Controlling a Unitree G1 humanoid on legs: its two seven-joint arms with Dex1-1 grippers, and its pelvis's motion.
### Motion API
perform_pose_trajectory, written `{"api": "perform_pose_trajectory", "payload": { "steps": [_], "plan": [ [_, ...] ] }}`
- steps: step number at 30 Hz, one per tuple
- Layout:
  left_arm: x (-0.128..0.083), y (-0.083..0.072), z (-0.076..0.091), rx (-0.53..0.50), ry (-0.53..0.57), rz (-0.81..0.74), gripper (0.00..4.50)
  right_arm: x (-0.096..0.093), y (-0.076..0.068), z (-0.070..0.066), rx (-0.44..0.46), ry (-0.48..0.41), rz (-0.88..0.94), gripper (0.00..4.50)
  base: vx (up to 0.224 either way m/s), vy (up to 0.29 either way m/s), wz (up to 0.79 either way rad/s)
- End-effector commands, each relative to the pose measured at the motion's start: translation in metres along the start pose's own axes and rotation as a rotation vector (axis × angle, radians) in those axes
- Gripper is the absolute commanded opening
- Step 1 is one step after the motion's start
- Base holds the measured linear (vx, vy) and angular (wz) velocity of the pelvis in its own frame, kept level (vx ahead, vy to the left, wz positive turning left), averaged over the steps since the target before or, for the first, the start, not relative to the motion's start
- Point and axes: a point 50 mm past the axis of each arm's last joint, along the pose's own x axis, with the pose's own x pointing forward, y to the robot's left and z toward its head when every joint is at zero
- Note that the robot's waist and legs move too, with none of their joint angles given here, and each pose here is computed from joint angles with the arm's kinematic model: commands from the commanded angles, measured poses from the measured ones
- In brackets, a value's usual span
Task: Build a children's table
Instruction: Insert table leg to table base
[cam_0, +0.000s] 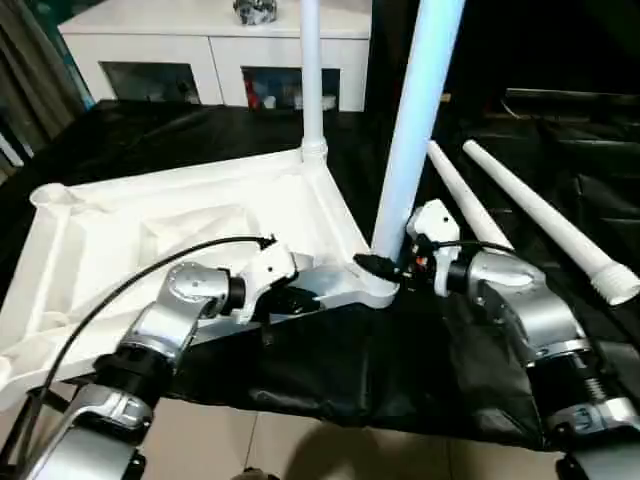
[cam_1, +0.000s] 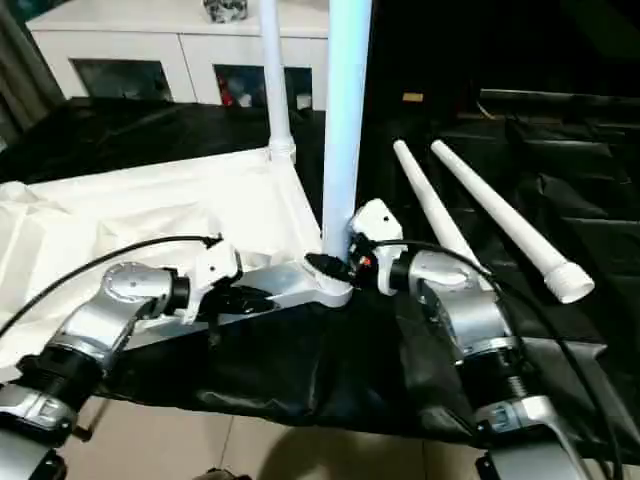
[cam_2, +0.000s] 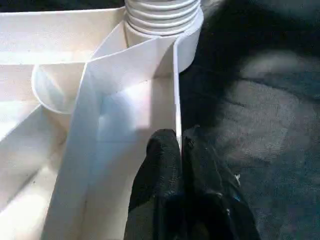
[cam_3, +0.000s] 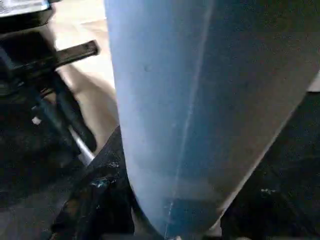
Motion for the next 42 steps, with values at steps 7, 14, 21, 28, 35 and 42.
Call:
{"api": "perform_pose_trajectory", "payload": {
  "steps": [7, 14, 21, 28, 35, 42],
  "plan": [
    [-0.013, 0.001, 0.019, 0.08, -0.026, -0.117, 0.0, 0.002, 0.03, -0.046, 0.059, 0.198, 0.266, 1.88, 0.0, 0.0, 0.0],
    [-0.016, 0.003, 0.021, 0.081, -0.02, -0.119, 0.0, 0.002, 0.03, -0.045, 0.057, 0.179, 0.287, 1.88, 0.0, 0.0, 0.0],
    [-0.015, -0.002, 0.021, 0.056, -0.048, -0.105, 0.0, 0.007, 0.026, -0.046, 0.06, 0.159, 0.215, 1.88, 0.0, 0.0, 0.0],
    [-0.014, -0.004, 0.021, 0.054, -0.049, -0.109, 0.0, 0.007, 0.026, -0.047, 0.067, 0.157, 0.214, 1.88, 0.0, 0.0, 0.0],
    [-0.004, 0.01, 0.035, 0.003, -0.086, 0.109, 0.0, 0.014, -0.004, -0.05, 0.114, 0.16, -0.16, 1.88, 0.0, 0.0, 0.0],
    [0.023, 0.007, 0.062, -0.065, -0.129, 0.323, 0.0, 0.027, -0.026, -0.045, 0.268, 0.132, -0.475, 1.88, 0.0, 0.0, 0.0]
  ]
}}
